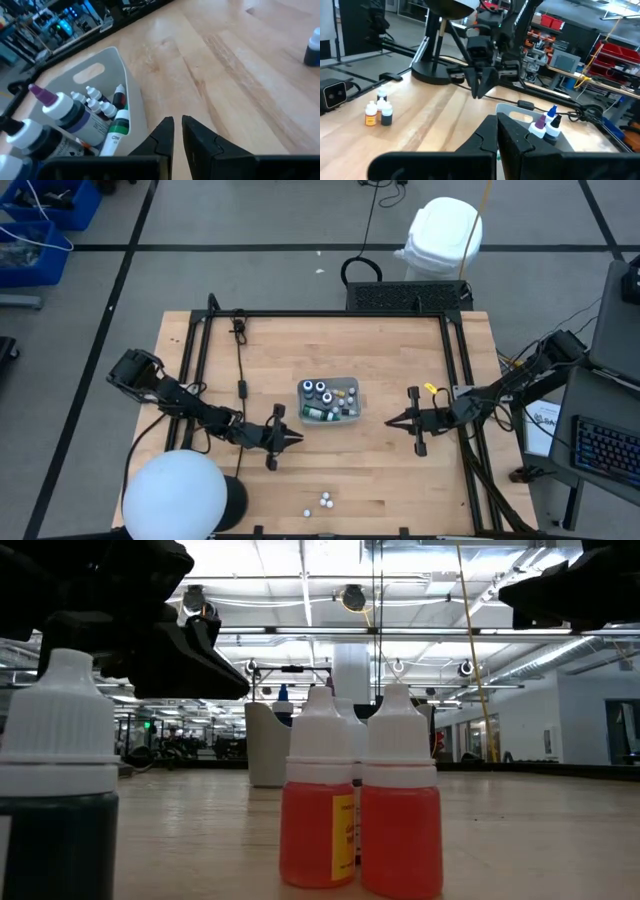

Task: Pick & Place food coloring
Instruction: Put the small blue food coloring bottle into the gray bin

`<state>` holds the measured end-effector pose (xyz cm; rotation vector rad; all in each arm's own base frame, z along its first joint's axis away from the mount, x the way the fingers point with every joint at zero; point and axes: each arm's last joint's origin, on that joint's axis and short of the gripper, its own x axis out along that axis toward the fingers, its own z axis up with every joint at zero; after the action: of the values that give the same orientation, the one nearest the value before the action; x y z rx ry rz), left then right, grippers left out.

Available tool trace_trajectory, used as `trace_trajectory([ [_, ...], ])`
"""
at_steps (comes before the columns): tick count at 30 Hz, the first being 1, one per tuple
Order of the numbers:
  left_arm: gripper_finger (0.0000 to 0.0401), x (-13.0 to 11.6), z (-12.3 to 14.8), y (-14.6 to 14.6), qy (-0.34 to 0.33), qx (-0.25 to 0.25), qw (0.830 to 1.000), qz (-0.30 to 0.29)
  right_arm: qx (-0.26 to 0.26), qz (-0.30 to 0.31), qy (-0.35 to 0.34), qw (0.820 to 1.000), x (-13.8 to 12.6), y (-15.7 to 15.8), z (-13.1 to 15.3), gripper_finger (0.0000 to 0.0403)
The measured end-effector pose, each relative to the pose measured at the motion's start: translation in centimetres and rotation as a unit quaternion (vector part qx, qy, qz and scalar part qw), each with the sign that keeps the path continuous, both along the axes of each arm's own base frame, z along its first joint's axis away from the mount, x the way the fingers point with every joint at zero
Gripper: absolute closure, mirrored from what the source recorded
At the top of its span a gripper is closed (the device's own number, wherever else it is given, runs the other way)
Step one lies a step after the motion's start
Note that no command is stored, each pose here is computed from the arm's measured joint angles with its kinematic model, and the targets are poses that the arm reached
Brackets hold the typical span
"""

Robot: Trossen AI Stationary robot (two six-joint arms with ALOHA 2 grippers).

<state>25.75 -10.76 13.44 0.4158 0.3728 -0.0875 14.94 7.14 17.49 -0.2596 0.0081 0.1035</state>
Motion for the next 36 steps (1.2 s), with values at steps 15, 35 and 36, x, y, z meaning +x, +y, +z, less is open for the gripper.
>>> trace_trajectory([
  [15, 0.0354, 0.1, 0.1, 0.1, -0.004, -0.006, 1.000, 0.013, 0.029, 0.001, 0.008, 1.000, 1.1, 0.7, 1.2, 0.0403],
  [35, 0.0354, 0.1, 0.1, 0.3, -0.004, -0.049, 0.998, 0.032, -0.008, 0.174, 0.169, 0.970, 18.5, 8.2, 3.7, 0.0403],
  [36, 0.0354, 0.1, 0.1, 0.3, -0.004, -0.050, 0.998, 0.033, -0.008, 0.186, 0.176, 0.967, 19.1, 8.5, 3.2, 0.0403],
])
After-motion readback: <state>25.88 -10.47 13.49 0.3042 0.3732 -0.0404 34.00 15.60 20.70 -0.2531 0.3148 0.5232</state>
